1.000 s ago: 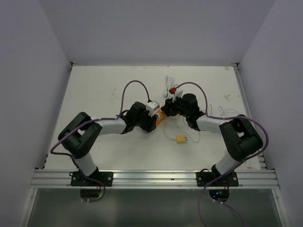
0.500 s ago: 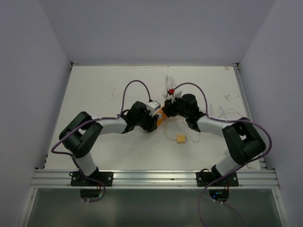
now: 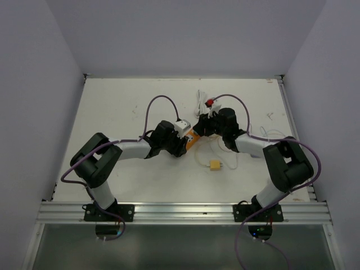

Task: Pull the plug off the socket

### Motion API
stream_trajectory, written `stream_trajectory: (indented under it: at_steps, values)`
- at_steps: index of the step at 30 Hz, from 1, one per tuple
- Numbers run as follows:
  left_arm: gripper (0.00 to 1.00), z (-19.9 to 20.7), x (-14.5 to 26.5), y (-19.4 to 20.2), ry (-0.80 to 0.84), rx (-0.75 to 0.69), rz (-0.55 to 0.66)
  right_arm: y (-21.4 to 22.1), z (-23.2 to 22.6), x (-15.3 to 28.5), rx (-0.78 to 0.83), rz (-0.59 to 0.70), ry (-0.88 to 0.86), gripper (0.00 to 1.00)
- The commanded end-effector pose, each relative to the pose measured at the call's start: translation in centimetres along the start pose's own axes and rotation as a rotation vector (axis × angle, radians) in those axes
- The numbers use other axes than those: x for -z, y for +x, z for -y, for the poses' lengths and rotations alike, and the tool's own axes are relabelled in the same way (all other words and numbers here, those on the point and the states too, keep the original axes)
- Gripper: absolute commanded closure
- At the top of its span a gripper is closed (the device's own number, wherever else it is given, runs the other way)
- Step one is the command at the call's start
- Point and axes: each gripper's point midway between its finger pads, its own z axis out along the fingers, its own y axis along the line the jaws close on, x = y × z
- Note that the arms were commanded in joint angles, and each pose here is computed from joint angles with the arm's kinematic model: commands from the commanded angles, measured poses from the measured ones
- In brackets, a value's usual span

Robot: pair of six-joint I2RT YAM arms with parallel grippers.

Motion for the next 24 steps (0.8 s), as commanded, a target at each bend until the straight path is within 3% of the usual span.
stream_trajectory:
  at_steps: [1, 14, 24]
  values:
    - [1.0, -2.6, 0.4, 7.6, -0.115, 0.085, -0.248, -6.1, -3.8, 0.2, -0.028, 0.11, -0.151, 1.0]
    - [1.0, -2.5, 0.3, 7.8, -0.111, 0.088, -0.261, -2.4, -4.0, -0.6, 0.285, -0.006, -0.058, 1.0]
    - [1.0, -2.5, 0.4, 8.5, -0.115, 0.097, -0.298, -2.7, -4.6, -0.1, 0.349, 0.002, -0.016, 1.0]
